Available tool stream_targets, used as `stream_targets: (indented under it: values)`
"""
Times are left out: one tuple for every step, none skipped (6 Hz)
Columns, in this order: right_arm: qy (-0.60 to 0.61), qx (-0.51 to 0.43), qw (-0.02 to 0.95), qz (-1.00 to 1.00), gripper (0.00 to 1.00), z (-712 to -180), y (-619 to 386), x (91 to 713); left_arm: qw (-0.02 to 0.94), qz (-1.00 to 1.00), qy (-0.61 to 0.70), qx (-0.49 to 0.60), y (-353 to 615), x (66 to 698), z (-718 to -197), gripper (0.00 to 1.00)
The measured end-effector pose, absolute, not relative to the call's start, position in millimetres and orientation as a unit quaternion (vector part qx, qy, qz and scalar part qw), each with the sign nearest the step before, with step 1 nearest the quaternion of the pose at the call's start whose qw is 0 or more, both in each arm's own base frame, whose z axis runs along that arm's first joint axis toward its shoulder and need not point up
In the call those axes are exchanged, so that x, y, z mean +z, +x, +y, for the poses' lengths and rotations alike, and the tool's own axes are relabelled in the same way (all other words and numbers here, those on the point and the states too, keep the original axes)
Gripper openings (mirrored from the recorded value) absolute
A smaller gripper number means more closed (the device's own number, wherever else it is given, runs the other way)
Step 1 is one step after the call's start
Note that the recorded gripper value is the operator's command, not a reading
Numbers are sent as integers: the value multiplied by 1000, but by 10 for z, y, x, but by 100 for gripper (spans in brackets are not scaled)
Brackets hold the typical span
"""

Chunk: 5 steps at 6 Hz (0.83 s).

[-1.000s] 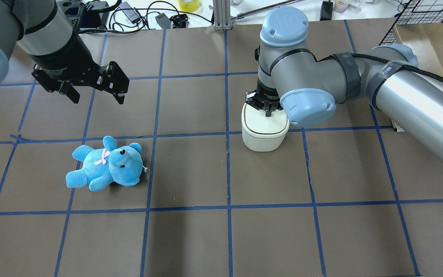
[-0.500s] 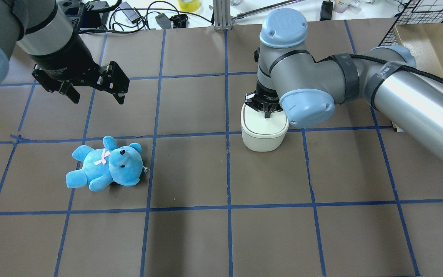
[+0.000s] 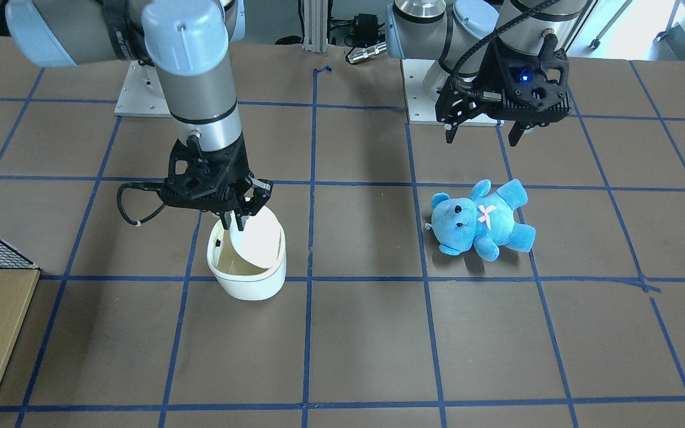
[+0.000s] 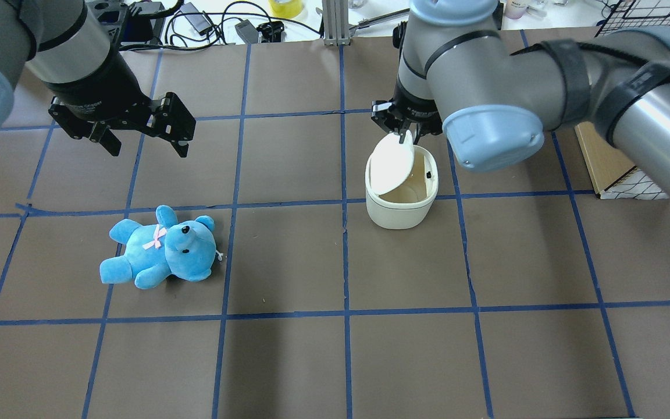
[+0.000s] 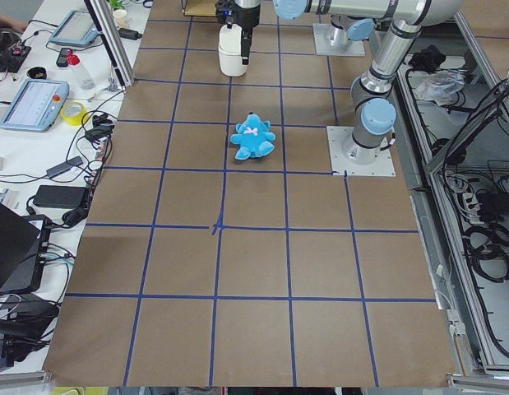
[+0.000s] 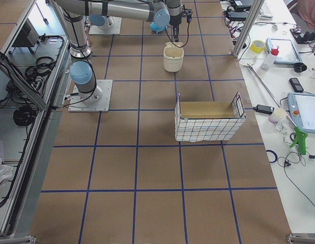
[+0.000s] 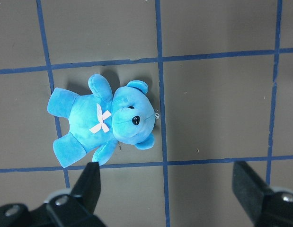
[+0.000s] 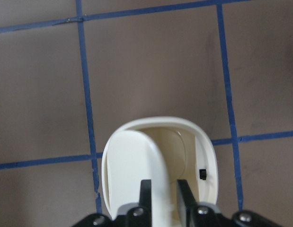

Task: Open trash can with right arm
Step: 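Release the raised lid and raise the right gripper away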

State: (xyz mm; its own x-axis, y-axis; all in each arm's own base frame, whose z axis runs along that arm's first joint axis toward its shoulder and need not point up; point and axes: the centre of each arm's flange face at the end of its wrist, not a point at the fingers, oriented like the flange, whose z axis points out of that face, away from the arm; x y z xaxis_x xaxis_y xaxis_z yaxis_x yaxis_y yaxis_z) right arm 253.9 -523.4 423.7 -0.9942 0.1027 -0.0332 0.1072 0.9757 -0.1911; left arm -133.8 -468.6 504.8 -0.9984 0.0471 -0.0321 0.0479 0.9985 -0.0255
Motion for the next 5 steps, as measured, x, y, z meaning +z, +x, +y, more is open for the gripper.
stream_targets:
  values:
    - [56, -101, 12, 993, 100, -5257, 2502, 4703, 16, 1000, 24, -13, -1338, 5048, -4686, 100]
    - [56, -94, 9, 994, 100, -5273, 2423, 5142, 16, 1000, 24, -13, -1338, 5047, -4686, 100]
    - [53, -87, 5, 995, 100, -5281, 2316, 5436, 16, 1000, 24, -13, -1337, 5047, -4686, 100]
    - [51, -82, 3, 995, 100, -5292, 2234, 5546, 16, 1000, 24, -13, -1337, 5047, -4686, 100]
    - [49, -75, 0, 996, 100, -5299, 2191, 5557, 16, 1000, 24, -13, -1337, 5047, -4686, 100]
